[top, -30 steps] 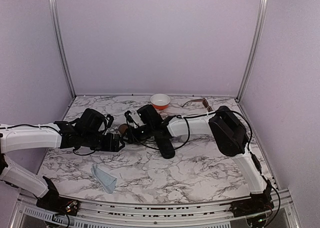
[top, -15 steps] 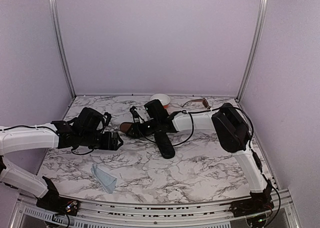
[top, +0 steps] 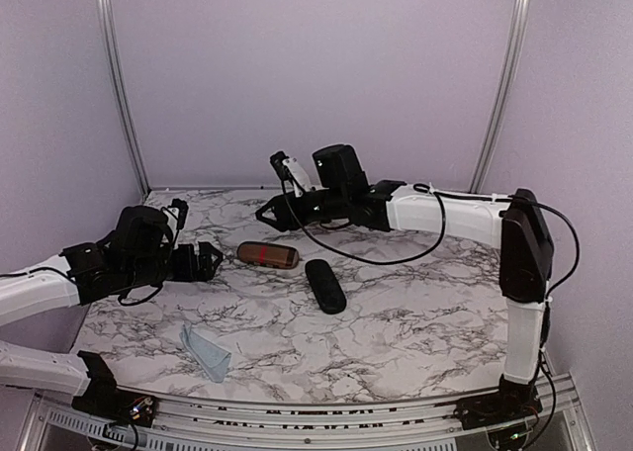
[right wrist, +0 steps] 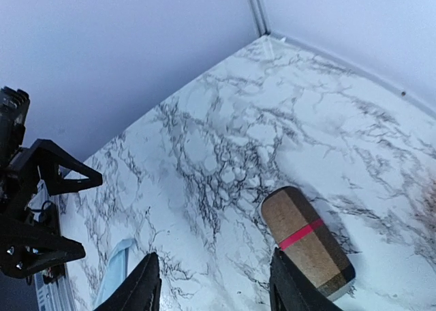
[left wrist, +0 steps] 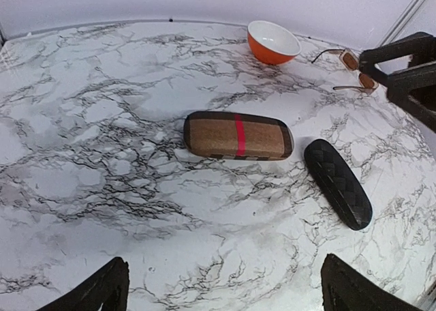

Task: Organize the sunglasses
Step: Move the sunglasses case to the center of the board, then move the sunglasses case to the corner of the board.

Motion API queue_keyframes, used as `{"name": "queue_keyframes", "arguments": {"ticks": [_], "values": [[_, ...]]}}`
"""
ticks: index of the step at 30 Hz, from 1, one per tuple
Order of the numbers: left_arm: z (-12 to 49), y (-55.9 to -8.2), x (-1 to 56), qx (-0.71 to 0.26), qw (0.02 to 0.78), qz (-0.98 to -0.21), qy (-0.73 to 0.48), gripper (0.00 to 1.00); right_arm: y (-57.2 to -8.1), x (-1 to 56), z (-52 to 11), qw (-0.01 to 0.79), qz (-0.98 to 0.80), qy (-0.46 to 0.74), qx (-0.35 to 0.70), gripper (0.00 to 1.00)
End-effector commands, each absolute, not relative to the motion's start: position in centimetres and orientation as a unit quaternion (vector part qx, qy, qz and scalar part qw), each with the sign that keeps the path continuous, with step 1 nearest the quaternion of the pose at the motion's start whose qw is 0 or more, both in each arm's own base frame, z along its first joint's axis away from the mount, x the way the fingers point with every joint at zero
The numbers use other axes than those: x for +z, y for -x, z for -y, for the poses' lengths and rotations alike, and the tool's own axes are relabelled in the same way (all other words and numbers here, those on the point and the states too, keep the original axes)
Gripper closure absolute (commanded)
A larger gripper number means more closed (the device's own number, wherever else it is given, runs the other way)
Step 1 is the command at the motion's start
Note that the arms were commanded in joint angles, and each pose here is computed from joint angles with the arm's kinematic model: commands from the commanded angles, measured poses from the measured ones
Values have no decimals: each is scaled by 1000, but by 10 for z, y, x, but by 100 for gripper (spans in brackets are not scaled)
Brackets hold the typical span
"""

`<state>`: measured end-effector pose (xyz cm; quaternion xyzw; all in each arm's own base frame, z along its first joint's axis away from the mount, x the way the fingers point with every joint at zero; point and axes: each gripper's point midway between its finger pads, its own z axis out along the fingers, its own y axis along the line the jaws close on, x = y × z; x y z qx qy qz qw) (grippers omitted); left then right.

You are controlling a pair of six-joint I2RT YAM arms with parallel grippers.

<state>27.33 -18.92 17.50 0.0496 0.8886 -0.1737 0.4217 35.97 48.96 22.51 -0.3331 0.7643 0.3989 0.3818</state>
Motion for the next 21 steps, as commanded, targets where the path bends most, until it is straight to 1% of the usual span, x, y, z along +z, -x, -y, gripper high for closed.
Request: {"name": "queue_keyframes", "arguments": {"ticks": [1, 5, 6, 9, 11, 15, 21], "values": [[149, -273, 183, -95, 457, -883, -39, 1, -380, 235, -430, 448, -791, 302, 288, 43], [120, -272, 193, -28, 468, -883, -28, 1, -373, 229, -391, 459, -810, 283, 232, 31], [117, -272, 205, -24, 477, -878, -29, 1, -371, 222, -383, 453, -818, 279, 219, 28], [97, -273, 215, 19, 485, -874, -26, 1, -359, 197, -361, 422, -845, 267, 192, 24], [94, -273, 217, 30, 482, -875, -34, 1, -349, 180, -349, 401, -860, 258, 182, 22], [104, -277, 218, 20, 468, -883, -41, 1, -327, 145, -328, 354, -885, 244, 175, 19], [123, -286, 216, -25, 476, -878, -35, 1, -297, 102, -321, 287, -908, 236, 192, 17]]}}
